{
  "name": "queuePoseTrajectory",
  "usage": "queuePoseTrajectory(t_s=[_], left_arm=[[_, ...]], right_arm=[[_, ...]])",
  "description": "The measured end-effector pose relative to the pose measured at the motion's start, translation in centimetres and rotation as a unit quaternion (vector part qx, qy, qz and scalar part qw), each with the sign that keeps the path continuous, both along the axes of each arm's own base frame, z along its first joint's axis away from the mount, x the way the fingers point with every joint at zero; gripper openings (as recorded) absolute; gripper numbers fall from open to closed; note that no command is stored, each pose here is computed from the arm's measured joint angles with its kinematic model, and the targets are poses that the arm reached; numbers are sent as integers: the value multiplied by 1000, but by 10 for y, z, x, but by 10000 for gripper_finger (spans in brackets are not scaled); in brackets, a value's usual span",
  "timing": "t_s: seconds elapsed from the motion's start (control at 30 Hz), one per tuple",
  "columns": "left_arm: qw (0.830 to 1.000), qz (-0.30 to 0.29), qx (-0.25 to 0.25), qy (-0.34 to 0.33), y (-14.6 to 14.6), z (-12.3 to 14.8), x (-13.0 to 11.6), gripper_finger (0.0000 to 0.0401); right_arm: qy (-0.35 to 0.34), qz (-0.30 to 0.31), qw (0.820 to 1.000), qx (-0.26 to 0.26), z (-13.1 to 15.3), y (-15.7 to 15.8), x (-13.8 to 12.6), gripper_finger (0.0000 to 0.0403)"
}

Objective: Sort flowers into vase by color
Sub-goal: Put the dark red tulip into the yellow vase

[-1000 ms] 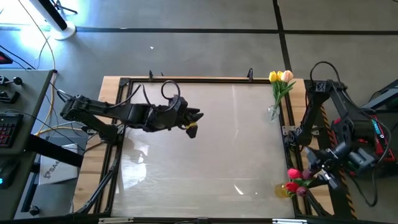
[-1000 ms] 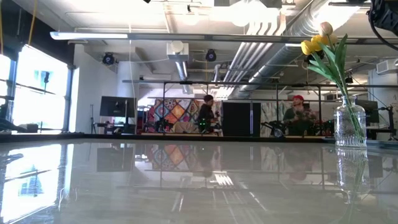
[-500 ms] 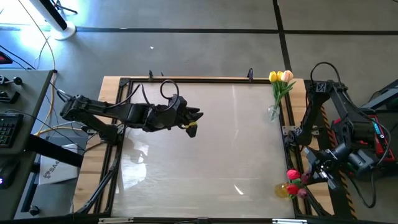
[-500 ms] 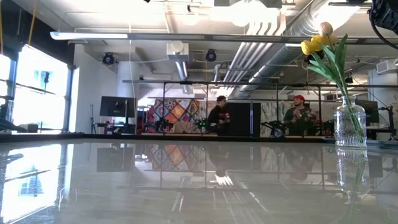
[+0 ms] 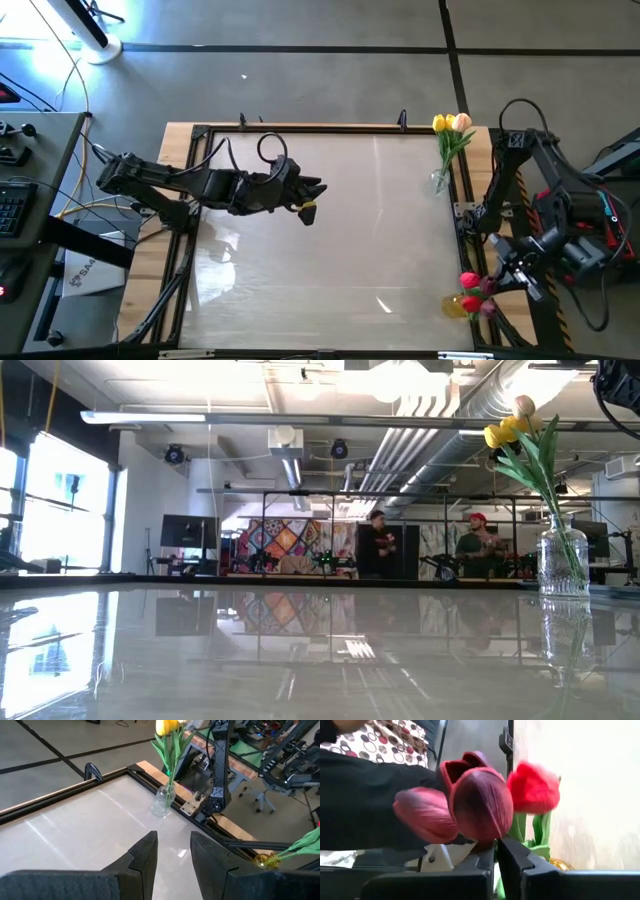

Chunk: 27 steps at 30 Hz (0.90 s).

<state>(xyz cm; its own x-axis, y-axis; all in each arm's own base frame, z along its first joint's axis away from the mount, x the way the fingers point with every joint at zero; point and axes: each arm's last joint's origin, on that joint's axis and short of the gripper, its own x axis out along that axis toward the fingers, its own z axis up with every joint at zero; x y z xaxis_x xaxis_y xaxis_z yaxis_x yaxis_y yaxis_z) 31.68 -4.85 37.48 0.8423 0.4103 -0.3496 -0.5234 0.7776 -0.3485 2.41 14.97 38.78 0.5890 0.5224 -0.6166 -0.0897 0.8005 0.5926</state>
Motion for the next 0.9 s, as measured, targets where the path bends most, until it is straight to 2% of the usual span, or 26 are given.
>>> queuePoseTrajectory(t_s=[0.37, 0.63, 0.9], left_arm=[[1000, -9, -2, 3, -7, -1, -1, 103], [1000, -19, 0, 10, -15, -2, -4, 103], [1000, -14, -7, 17, -15, -4, -5, 103]], right_arm=[[-33, 6, 999, 5, 30, -15, 0, 0], [-32, 11, 999, -35, 36, -25, 0, 0], [-45, 24, 996, -70, 54, -35, -1, 0]])
